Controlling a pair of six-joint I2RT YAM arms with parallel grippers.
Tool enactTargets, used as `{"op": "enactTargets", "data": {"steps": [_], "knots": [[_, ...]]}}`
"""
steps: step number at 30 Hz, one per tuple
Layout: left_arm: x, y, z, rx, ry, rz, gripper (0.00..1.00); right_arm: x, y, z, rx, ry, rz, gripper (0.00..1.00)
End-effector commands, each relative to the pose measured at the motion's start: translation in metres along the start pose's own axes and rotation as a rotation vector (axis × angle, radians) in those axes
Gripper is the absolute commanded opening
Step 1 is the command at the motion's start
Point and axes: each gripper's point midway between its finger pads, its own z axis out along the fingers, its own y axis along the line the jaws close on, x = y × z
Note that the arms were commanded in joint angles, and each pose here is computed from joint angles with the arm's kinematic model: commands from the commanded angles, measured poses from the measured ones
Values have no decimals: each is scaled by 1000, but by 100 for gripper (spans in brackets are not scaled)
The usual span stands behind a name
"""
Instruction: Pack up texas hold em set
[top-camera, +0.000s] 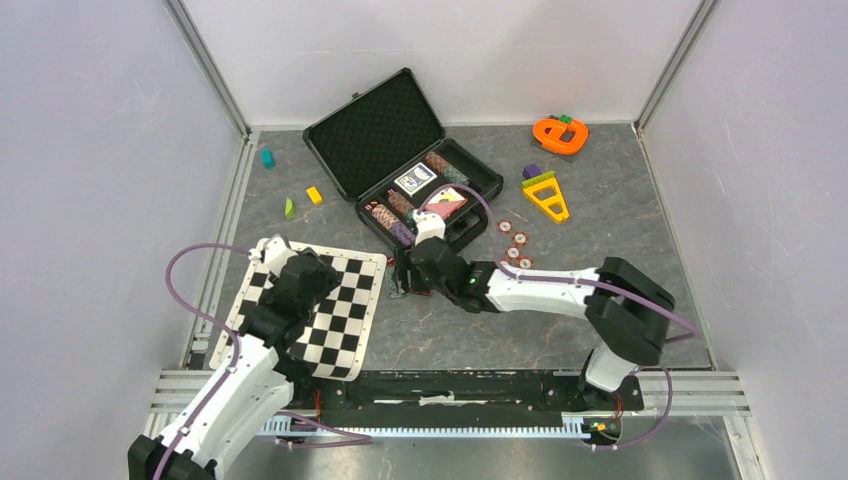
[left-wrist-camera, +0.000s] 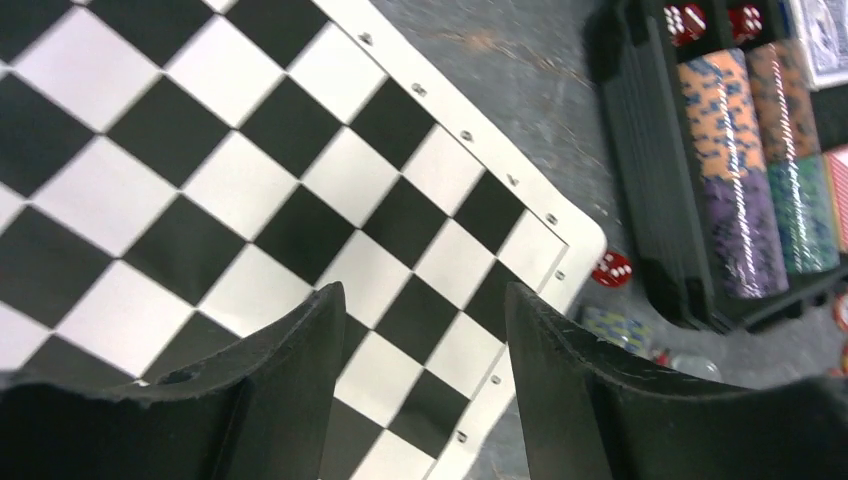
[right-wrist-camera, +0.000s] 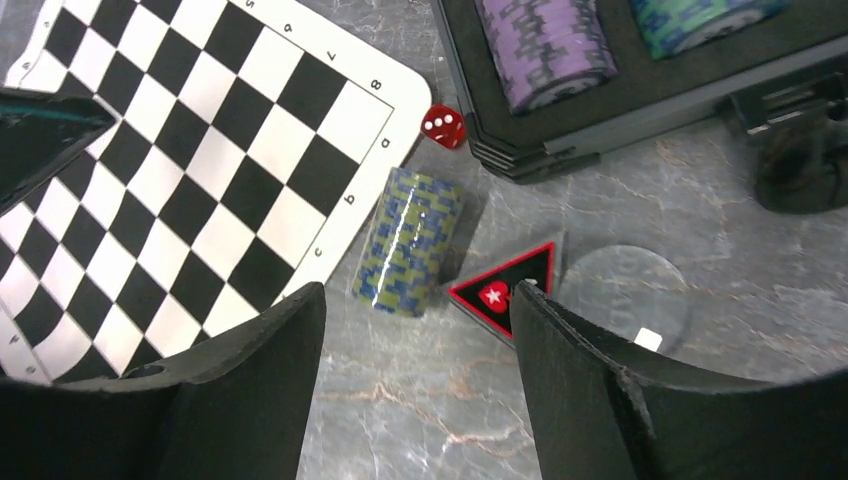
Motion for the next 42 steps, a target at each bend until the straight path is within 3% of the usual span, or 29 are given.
{"op": "enactTargets", "data": {"steps": [1, 17, 22, 27, 33, 37, 42], "knots": [[-25, 28, -2, -126, -159, -43, 66, -12, 11, 21, 65, -43, 38, 73], [-11, 18, 7, -28, -132, 20, 67, 33, 13, 71, 137, 94, -3, 61], [-10, 19, 8, -29, -129, 21, 67, 35, 19, 71, 116, 110, -7, 49], [-9, 17, 9, -20, -125, 26, 67, -2, 47, 49, -3, 61, -66, 26], [-6, 10, 11, 15, -114, 39, 66, -70, 77, 4, -155, -64, -195, 18], [-4, 5, 12, 40, -100, 55, 66, -109, 56, -16, -112, -153, -259, 18], [0, -4, 12, 95, -82, 83, 66, -157, -3, -20, -60, -148, -259, 5]]}}
